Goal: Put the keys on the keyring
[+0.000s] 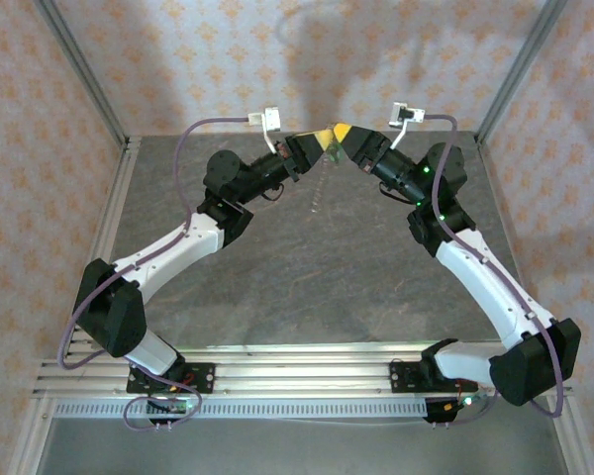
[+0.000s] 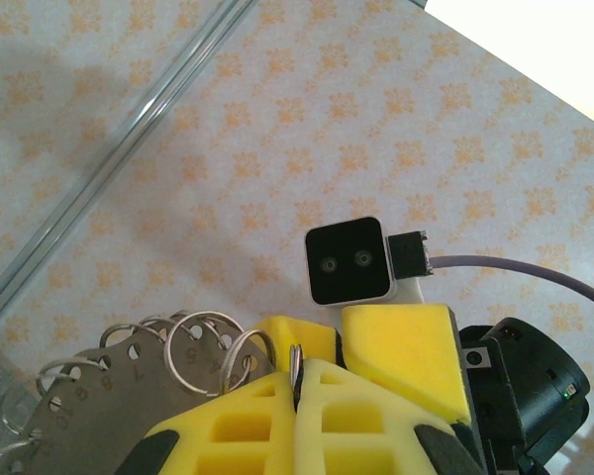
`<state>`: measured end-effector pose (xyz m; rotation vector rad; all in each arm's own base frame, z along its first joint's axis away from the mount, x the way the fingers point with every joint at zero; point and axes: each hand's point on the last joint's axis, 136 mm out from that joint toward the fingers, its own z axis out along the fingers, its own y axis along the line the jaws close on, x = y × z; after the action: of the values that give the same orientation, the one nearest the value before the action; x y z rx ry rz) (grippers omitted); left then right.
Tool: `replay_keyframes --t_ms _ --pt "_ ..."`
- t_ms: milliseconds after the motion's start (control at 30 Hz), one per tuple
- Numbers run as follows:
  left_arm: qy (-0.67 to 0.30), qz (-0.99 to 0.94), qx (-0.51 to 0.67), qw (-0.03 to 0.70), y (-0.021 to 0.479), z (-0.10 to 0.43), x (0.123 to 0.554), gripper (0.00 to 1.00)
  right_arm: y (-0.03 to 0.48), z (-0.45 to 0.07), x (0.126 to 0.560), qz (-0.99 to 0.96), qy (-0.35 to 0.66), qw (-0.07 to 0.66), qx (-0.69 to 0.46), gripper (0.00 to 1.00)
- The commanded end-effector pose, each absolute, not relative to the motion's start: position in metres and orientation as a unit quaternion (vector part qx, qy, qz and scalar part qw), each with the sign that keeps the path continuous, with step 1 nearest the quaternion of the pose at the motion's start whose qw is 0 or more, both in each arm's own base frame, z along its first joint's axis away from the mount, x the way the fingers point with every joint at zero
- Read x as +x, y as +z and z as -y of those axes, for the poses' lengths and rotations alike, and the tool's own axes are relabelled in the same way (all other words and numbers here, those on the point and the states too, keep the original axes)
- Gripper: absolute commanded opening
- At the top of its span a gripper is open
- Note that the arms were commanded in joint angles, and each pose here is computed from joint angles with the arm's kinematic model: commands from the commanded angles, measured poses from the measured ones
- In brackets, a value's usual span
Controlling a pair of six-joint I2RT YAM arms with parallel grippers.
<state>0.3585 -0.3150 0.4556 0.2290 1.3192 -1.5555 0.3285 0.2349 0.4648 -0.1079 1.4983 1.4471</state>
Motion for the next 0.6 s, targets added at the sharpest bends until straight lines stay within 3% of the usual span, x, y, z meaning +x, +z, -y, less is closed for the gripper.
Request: replay_keyframes --t_ms 0,267,433,567 --pt "-0.656 -0.511 0.117 0.543 0.486 0.312 0.344 0.00 0.478 -0.242 0.320 -0.605 0.609 0.508 -0.073 0.25" --pt "-0.654 -0.512 0.119 0.544 0.488 0.313 0.344 0.00 0.472 -0.247 0.320 -0.612 0.610 0.497 -0.079 0.18" --pt "-0.653 -0.514 0.123 0.543 0.487 0.315 0.344 0.00 0.468 -0.250 0.320 -0.616 0.610 0.492 -0.084 0.00" --pt "-0.645 -0.528 0.131 0.536 0.486 0.319 0.343 0.00 0.467 -0.248 0.319 -0.623 0.595 0.500 -0.091 0.00"
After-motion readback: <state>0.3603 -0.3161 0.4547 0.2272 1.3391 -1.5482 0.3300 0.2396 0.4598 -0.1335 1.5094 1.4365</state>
